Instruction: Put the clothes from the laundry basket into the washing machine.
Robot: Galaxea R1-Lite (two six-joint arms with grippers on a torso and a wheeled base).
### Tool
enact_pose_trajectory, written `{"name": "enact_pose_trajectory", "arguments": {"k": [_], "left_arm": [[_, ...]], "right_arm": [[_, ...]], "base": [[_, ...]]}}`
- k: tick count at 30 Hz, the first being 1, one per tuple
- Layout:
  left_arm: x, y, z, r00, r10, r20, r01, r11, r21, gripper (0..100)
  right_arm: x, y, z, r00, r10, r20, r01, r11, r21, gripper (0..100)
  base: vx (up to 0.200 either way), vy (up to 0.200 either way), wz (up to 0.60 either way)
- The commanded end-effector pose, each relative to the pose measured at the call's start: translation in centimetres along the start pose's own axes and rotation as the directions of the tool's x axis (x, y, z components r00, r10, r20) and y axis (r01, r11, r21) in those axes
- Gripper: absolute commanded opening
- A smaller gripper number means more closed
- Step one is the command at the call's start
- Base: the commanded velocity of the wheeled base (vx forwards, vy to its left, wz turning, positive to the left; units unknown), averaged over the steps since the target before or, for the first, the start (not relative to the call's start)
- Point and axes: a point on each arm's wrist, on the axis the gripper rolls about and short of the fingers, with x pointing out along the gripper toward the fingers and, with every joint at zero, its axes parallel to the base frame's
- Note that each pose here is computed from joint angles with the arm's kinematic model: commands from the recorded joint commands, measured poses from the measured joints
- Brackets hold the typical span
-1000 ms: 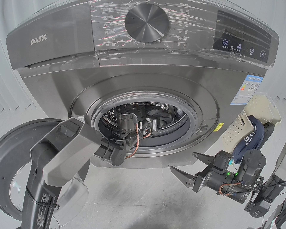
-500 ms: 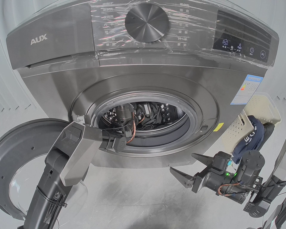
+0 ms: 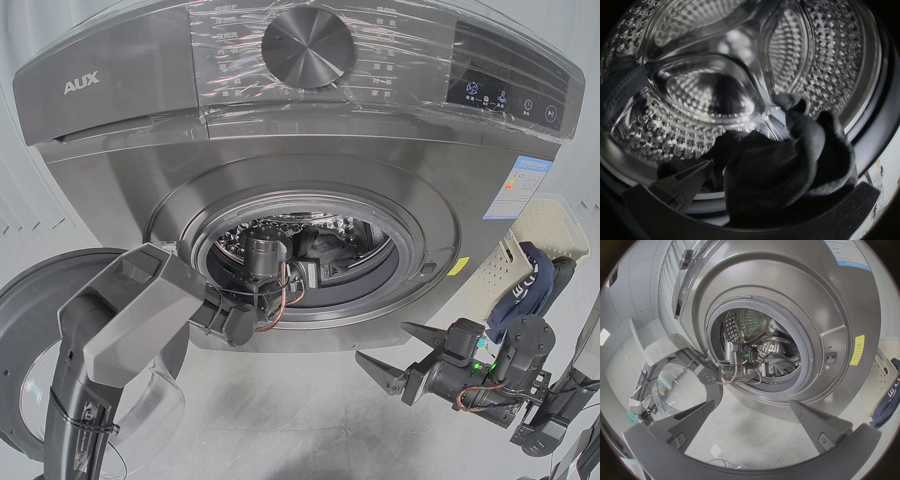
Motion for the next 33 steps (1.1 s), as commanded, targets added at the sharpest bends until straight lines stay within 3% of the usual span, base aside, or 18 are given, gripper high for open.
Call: {"name": "enact_pose_trajectory", "arguments": {"k": [1, 12, 16, 21, 22, 28, 33], "left_arm": [[-7.8, -1.2, 1.5, 0.984, -0.086, -0.158, 0.092, 0.995, 0.034, 100], [-9.5, -2.4, 0.7, 0.956, -0.206, -0.207, 0.218, 0.975, 0.036, 100], [-8.1, -2.9, 0.7, 0.965, -0.221, -0.140, 0.228, 0.973, 0.037, 100], [-5.7, -2.3, -0.6, 0.975, -0.199, -0.101, 0.204, 0.978, 0.040, 100], [-5.6, -2.3, -1.0, 0.974, -0.197, -0.110, 0.203, 0.978, 0.041, 0], [-4.6, -1.4, -3.0, 0.971, -0.168, -0.170, 0.177, 0.983, 0.038, 0], [-3.0, -1.6, -2.4, 0.978, -0.169, -0.125, 0.175, 0.984, 0.037, 0]], "right_arm": [[0.0, 0.1, 0.1, 1.000, 0.005, 0.006, -0.005, 1.000, 0.000, 100], [0.1, 0.3, 0.1, 1.000, 0.010, 0.006, -0.010, 1.000, 0.001, 100], [0.1, 0.3, 0.1, 1.000, 0.011, 0.005, -0.011, 1.000, 0.000, 100], [0.1, 0.3, 0.1, 1.000, 0.011, 0.005, -0.011, 1.000, 0.000, 100], [0.1, 0.3, 0.1, 1.000, 0.013, 0.007, -0.013, 1.000, 0.000, 100], [0.2, 0.3, 0.1, 1.000, 0.012, 0.008, -0.012, 1.000, 0.001, 100], [0.3, 0.4, 0.2, 1.000, 0.014, 0.011, -0.014, 1.000, 0.001, 100]], "base": [[0.000, 0.000, 0.00], [0.000, 0.000, 0.00], [0.000, 0.000, 0.00], [0.000, 0.000, 0.00], [0.000, 0.000, 0.00], [0.000, 0.000, 0.00], [0.000, 0.000, 0.00]]}}
